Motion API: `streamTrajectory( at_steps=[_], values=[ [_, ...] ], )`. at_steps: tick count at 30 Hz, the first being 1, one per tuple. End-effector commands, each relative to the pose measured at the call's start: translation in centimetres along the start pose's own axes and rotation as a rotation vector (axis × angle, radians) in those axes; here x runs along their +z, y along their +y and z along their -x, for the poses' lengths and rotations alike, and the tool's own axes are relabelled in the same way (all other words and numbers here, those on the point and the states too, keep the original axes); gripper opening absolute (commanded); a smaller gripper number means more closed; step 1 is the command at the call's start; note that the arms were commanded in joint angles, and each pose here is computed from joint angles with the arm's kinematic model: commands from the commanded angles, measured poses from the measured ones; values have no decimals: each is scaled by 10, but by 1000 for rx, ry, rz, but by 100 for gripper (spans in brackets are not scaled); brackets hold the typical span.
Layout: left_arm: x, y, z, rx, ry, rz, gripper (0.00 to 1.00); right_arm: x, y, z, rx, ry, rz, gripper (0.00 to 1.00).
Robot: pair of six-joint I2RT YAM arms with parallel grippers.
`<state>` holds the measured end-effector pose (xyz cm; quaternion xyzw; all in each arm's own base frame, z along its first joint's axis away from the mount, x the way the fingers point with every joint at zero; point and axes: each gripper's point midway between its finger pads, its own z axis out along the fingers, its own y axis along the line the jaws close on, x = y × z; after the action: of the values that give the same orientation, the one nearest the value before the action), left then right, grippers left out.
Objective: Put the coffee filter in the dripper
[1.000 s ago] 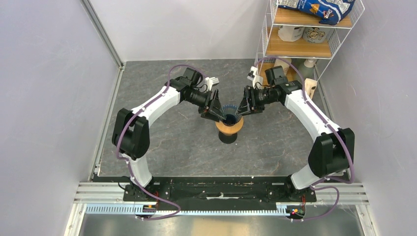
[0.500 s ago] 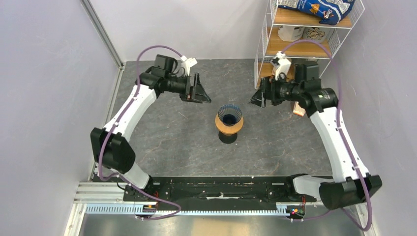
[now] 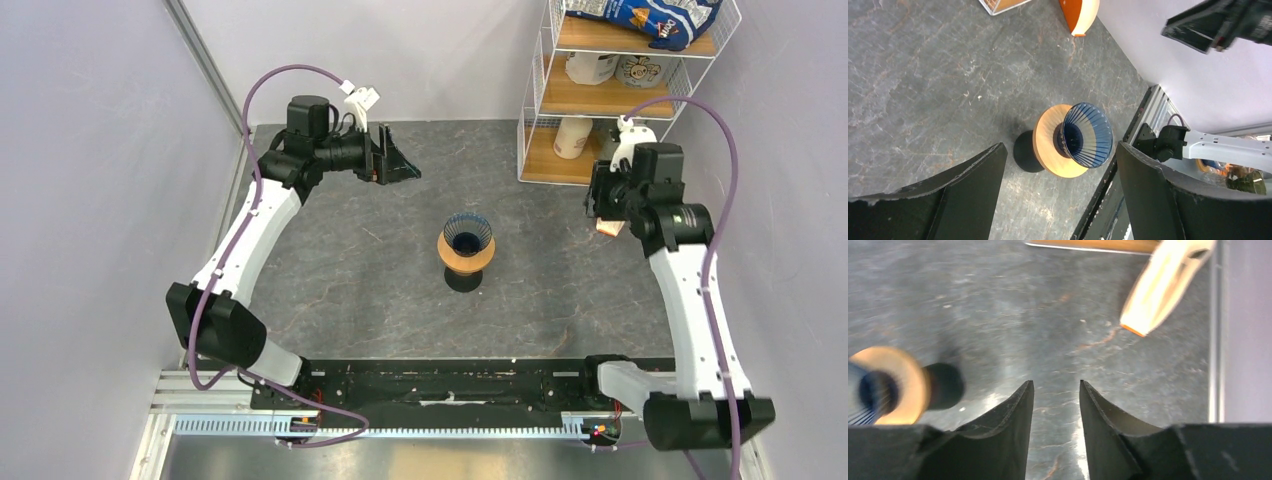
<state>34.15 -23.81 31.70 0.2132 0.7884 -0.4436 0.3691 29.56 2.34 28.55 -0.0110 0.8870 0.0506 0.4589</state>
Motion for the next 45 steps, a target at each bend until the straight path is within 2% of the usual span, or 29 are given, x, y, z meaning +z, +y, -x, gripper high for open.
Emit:
streamTrajectory(
  at_steps=[1, 10, 14, 29, 45],
  values=[
    [4, 1, 17, 24, -67, -13, 88, 34, -66, -1, -46, 39, -294, 41],
    [3, 9, 20, -5, -93, 10, 88, 99, -124, -7, -19, 87, -406, 30],
    [0, 12, 12, -30, -99, 16, 88, 121, -139, -9, -31, 87, -413, 19],
    [-9, 20, 7, -56, -99, 36, 88, 178, -180, -3, -7, 115, -419, 16],
    [-11, 31, 13, -77, -103, 44, 88, 190, -190, -15, -18, 154, -441, 17]
  ],
)
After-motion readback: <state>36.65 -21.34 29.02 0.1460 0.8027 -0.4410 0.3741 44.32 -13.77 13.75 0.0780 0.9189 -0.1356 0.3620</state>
